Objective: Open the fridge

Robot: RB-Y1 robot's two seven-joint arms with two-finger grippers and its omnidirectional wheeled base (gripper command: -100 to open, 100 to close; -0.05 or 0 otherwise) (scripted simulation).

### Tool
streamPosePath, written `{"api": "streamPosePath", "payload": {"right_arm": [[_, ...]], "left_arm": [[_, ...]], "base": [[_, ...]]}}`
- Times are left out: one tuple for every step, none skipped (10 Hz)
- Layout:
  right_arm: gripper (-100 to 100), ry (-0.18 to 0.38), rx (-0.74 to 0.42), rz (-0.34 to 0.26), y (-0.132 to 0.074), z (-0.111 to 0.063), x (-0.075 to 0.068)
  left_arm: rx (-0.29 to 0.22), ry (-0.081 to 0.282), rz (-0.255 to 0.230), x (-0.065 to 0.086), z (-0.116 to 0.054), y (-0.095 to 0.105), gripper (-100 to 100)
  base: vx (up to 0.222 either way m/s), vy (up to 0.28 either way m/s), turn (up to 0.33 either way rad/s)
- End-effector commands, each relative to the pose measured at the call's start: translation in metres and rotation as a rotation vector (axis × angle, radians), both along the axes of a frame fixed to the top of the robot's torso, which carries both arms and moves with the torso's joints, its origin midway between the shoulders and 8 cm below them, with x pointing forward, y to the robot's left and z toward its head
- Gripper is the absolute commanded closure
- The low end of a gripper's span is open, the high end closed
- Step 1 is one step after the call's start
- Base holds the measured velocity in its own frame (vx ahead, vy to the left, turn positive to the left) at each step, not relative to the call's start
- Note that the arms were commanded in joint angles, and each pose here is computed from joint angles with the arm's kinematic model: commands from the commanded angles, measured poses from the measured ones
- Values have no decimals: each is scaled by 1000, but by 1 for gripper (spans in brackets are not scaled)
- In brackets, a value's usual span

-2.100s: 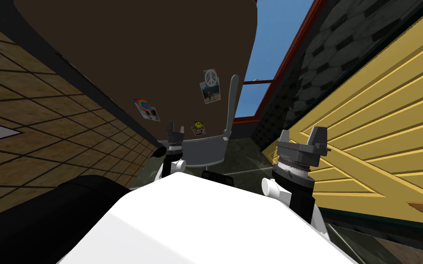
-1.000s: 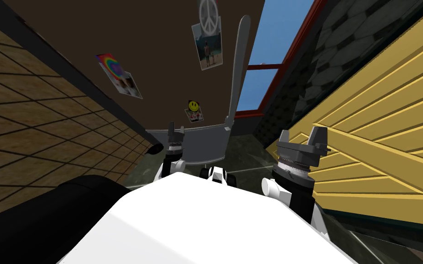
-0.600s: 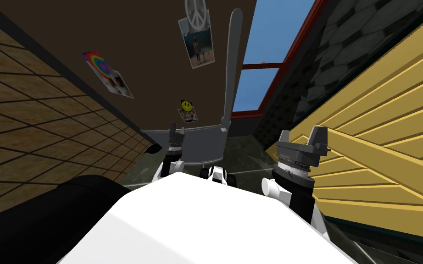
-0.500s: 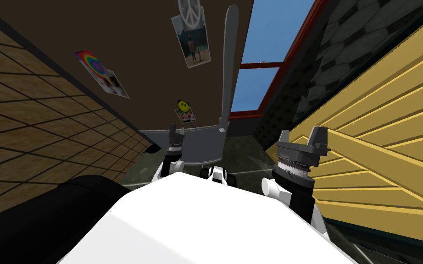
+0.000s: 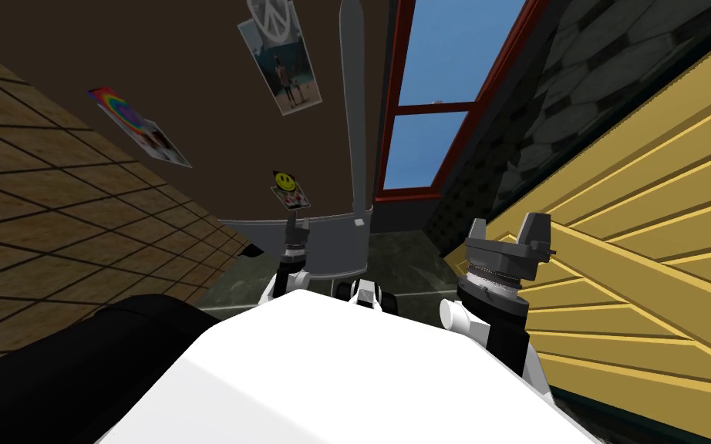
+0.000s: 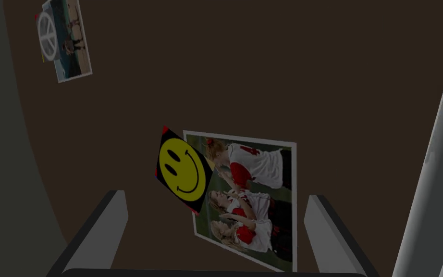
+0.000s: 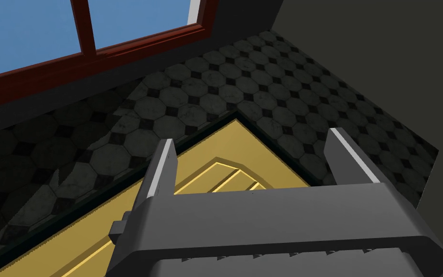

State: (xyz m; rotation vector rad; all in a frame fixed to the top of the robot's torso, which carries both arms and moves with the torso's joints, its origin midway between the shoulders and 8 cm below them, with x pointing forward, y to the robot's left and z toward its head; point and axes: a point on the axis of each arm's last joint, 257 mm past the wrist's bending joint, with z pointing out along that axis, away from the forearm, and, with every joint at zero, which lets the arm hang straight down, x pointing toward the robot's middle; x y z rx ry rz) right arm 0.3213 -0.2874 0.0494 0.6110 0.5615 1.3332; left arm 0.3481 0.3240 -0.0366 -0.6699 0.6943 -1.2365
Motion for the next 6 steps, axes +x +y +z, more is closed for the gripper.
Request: {"api": "streamPosePath", "payload": {"right_arm": [[0, 0, 0, 0, 0, 0, 0], [0, 0, 0, 0, 0, 0, 0], [0, 0, 0, 0, 0, 0, 0], [0, 0, 0, 0, 0, 0, 0], [0, 0, 0, 0, 0, 0, 0], [0, 0, 0, 0, 0, 0, 0]], "left_arm": [[-12, 0, 15, -1, -12, 7, -100], [-19, 1, 22, -1, -17, 11, -100], [-22, 2, 26, -2, -20, 12, -100], [-27, 3, 33, -2, -25, 16, -100], [-29, 4, 36, -2, -28, 18, -100], [-30, 7, 42, -3, -34, 21, -100]], "base": [[99, -182, 61], [99, -191, 81], [75, -186, 43], [67, -172, 45], [78, -150, 46], [97, -178, 69]]}}
